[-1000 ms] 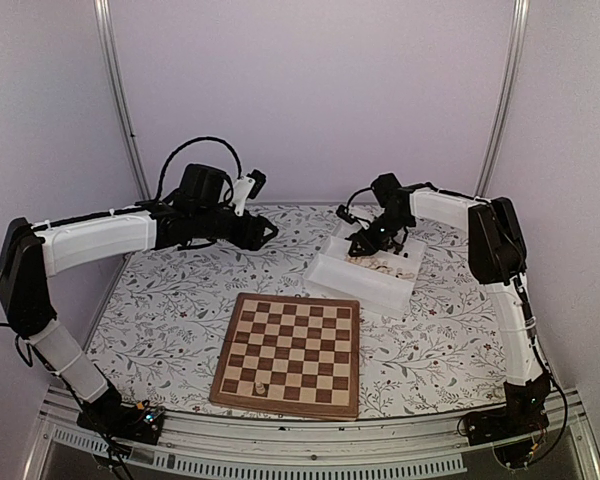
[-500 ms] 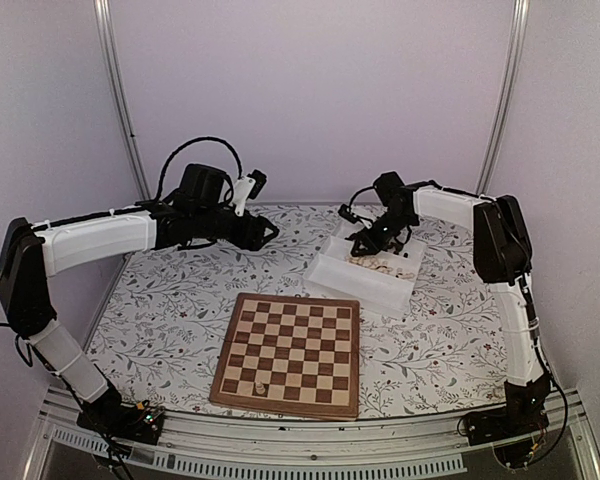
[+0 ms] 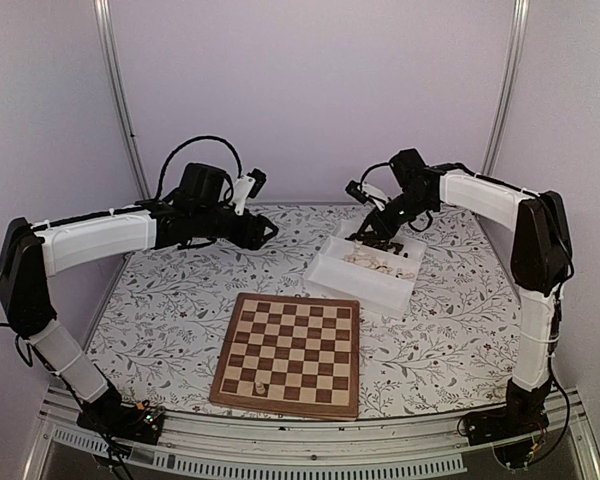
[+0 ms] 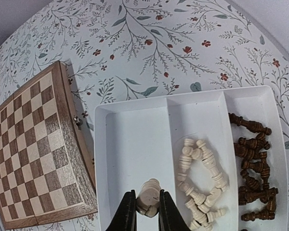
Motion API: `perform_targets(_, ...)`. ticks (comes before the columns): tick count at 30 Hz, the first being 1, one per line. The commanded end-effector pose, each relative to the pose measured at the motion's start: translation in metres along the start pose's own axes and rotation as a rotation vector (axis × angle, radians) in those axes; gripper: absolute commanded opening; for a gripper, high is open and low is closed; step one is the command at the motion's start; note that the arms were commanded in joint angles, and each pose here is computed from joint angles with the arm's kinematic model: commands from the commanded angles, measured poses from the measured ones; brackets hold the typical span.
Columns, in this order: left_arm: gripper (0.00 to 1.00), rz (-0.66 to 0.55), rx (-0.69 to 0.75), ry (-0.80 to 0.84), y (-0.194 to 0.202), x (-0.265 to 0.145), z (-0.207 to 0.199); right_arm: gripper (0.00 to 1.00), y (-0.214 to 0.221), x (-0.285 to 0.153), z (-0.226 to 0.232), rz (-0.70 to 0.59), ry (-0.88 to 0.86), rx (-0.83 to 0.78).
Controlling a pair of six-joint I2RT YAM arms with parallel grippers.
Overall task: Set up the chess pieces on the board
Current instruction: Pick up the chess piece from the storage box.
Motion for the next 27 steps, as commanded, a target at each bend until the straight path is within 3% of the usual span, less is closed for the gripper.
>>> perform_targets(1,0.71,-0.008,0.022,-0.017,-0.006,0.001,0.000,0.02,-0.010,-0.006,0.051,-0.028,-0.113,-0.064)
perform_targets(10,0.72,0.006,0.017,-0.022,-0.003,0.005,0.003,0.02,-0.017,-0.001,0.161,-0.040,-0.360,-0.210)
perform_targets(15,0.72,-0.043,-0.006,0.113,0.001,-0.003,-0.016,0.02,-0.044,-0.019,0.188,-0.099,-0.414,-0.283)
perform_targets(22,0.75,-0.458,-0.147,0.369,-0.023,-0.067,-0.044,0.01,-0.097,-0.076,0.185,-0.262,-0.332,-0.351)
perform_targets(27,0.76,-0.744,-0.221,0.555,-0.005,-0.107,-0.058,0.01,-0.119,-0.111,0.174,-0.382,-0.299,-0.352)
Point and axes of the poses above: each gripper's point midway between its finger pads, its own x axis out along the fingers, its own z axis along the line the jaws close on, y = z × x, the point moved 5 cm from there along -x, back along the fingers, and after that the axes turned 7 degrees about -x, right-handed, at the moved point
